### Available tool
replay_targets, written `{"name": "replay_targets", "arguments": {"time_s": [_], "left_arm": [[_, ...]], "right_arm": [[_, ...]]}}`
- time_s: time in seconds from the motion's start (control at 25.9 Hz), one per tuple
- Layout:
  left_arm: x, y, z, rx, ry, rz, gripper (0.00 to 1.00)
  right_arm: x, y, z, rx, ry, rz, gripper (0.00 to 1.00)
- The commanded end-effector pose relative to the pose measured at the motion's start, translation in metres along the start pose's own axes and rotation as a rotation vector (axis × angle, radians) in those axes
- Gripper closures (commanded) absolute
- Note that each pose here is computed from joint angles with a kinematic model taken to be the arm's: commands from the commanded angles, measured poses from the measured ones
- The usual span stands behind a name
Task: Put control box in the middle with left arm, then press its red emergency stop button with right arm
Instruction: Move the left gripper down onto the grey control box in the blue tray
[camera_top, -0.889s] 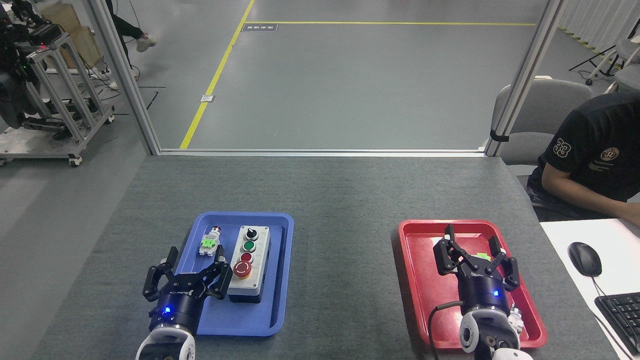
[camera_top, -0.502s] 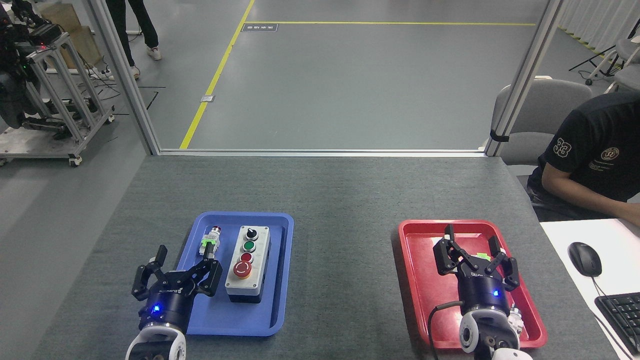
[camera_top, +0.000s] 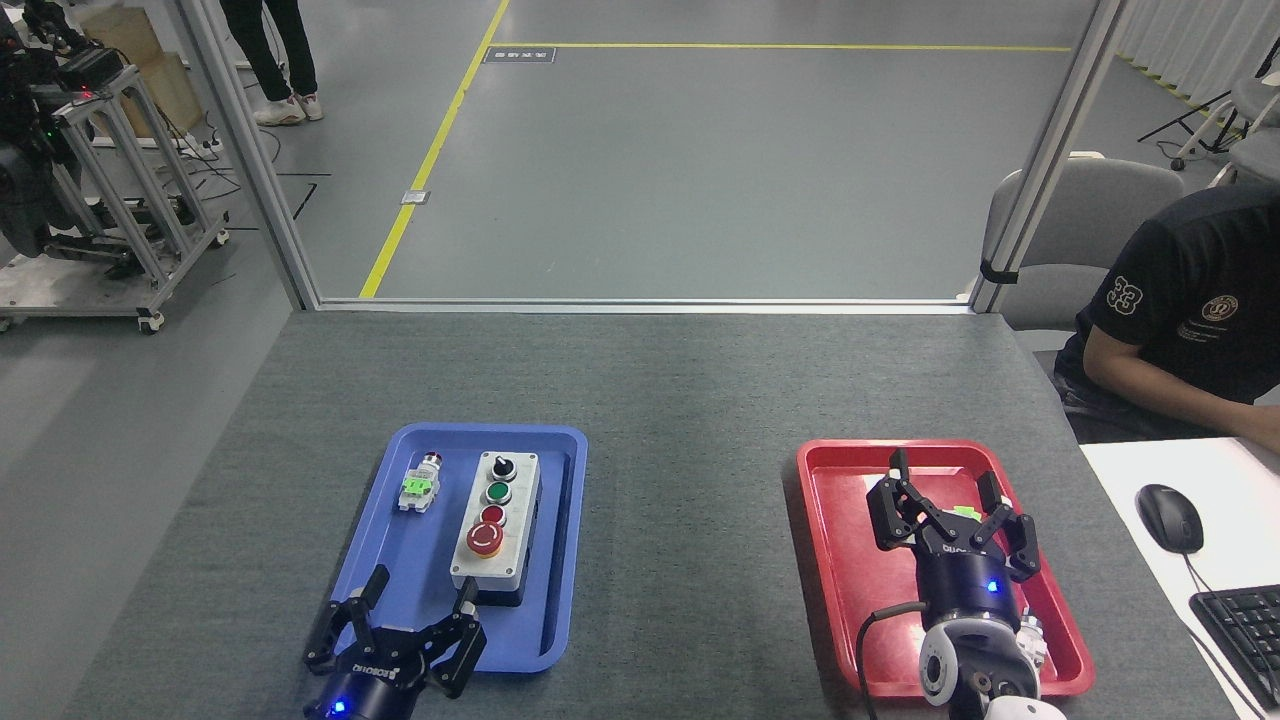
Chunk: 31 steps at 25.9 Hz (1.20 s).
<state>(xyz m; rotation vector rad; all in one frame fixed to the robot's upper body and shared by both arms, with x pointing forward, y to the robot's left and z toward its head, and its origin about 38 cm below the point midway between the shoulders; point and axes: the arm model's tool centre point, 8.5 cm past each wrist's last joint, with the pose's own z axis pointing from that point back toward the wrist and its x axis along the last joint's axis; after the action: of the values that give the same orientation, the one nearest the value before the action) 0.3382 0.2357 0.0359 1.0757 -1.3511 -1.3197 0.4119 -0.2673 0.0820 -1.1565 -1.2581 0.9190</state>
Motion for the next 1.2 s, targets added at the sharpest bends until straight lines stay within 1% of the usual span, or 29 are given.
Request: {"name": "replay_targets", "arguments": {"time_s": [0.0, 0.19, 0.43, 0.54, 0.77, 0.85, 1.16], "left_arm": [[0.009, -0.003, -0.014, -0.022, 0.005, -0.054, 0.01], [-0.001, -0.014, -0.034, -0.086, 0.044, -0.065, 0.01], [0.005, -0.023, -0.039, -0.107, 0.049, -0.041, 0.01], [0.010, -0.030, -0.040, -0.126, 0.051, -0.024, 0.01], [0.016, -0.023, -0.052, -0.113, 0.043, -0.015, 0.01], [0.018, -0.024, -0.056, -0.124, 0.039, -0.014, 0.01], [0.017, -0.039, -0.078, -0.186, 0.055, -0.003, 0.01]], "right_arm": [[0.000, 0.000, 0.000, 0.000, 0.000, 0.002, 0.00], [0.000, 0.000, 0.000, 0.000, -0.003, 0.001, 0.00], [0.001, -0.002, -0.001, -0.005, -0.005, -0.002, 0.00], [0.003, -0.003, -0.002, -0.008, -0.003, -0.004, 0.00], [0.004, -0.005, -0.004, -0.013, -0.008, -0.005, 0.00], [0.004, -0.005, -0.004, -0.013, -0.007, -0.005, 0.00], [0.002, -0.005, -0.004, -0.014, -0.004, 0.000, 0.00]]}}
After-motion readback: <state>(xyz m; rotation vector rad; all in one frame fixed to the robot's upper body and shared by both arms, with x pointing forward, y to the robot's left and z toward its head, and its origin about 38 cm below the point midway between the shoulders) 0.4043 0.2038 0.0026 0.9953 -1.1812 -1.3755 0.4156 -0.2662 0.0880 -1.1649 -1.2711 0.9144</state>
